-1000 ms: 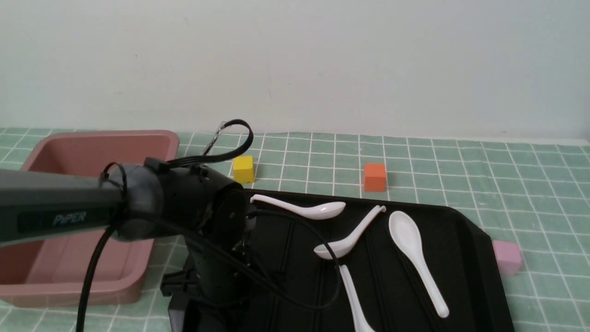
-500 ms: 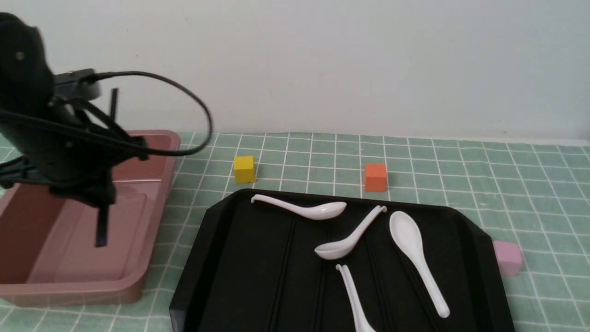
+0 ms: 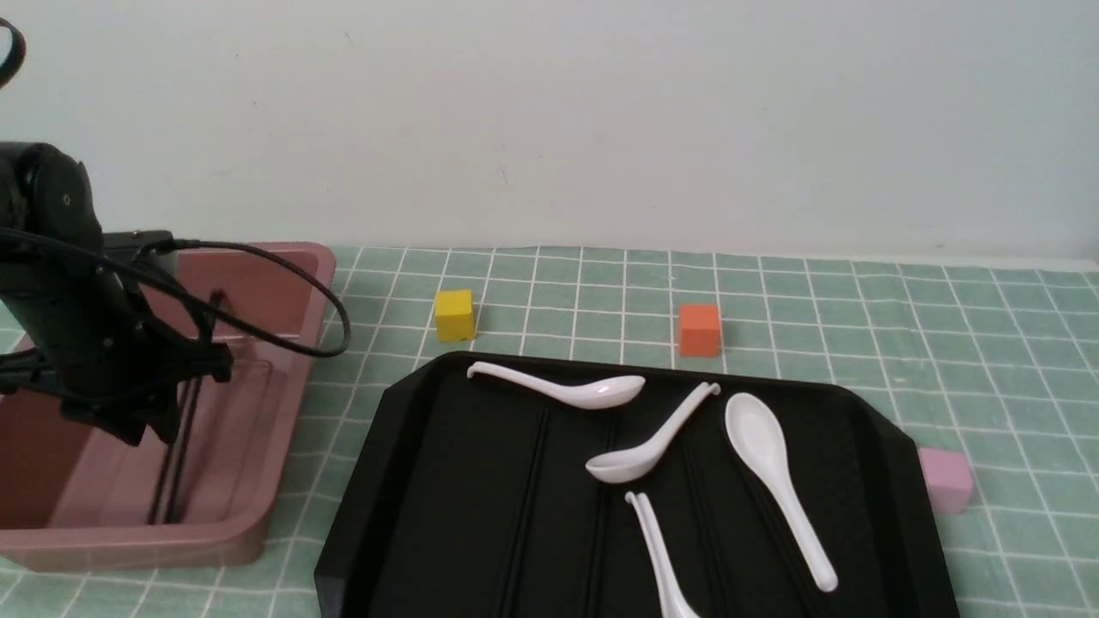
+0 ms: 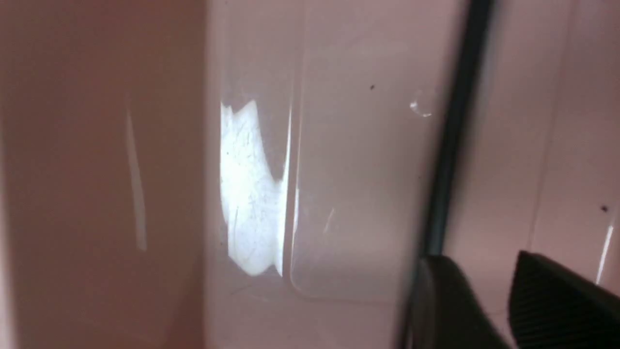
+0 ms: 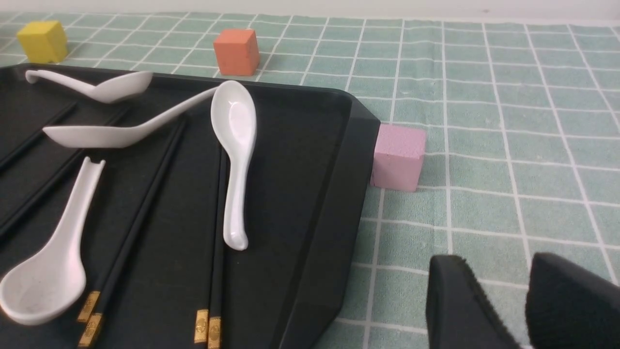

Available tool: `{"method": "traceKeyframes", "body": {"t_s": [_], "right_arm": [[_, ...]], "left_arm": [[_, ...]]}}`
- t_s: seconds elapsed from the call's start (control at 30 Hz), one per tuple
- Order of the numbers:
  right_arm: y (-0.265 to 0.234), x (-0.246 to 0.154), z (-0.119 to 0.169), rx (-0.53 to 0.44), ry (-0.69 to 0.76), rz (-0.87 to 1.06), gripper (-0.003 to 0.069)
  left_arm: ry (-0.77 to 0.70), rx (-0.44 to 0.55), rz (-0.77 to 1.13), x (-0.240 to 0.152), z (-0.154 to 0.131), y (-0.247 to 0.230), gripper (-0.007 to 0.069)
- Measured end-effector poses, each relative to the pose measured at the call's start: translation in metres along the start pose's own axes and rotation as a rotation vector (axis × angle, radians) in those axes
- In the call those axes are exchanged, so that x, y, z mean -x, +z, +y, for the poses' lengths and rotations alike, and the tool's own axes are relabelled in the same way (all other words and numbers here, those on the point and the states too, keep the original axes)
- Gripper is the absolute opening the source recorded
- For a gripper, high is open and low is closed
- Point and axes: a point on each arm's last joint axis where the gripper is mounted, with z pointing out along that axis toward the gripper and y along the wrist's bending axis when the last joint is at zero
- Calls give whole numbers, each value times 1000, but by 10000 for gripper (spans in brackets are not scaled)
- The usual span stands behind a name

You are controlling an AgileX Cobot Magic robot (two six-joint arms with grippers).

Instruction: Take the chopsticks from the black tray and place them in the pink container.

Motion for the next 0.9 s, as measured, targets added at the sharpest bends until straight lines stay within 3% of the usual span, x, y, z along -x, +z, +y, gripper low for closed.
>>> {"method": "traceKeyframes", "body": {"t_s": [0.1,0.2,0.3,0.33,0.5,0.7,0.83,0.9], "right_arm": [[0,0,0,0,0,0,240],[0,0,0,0,0,0,240],[0,0,0,0,0,0,240],[0,0,0,0,0,0,240],[0,0,0,0,0,0,240],[0,0,0,0,0,0,240],[0,0,0,0,0,0,240],[0,0,0,0,0,0,240]], "left_arm": [[-3,4,32,-3,0,-1,337],[-9,1,46,-6,1,-11,358],[-16,-6,39,-11,1,-29,314],[-33,-33,34,-17,0,-48,237],[-50,-200,-8,-48,-9,-107,1],[23,-373,-190,-120,-12,-156,-13],[92,-453,-307,-167,-13,-166,-13],[124,-549,-434,-207,-16,-166,-13]]}}
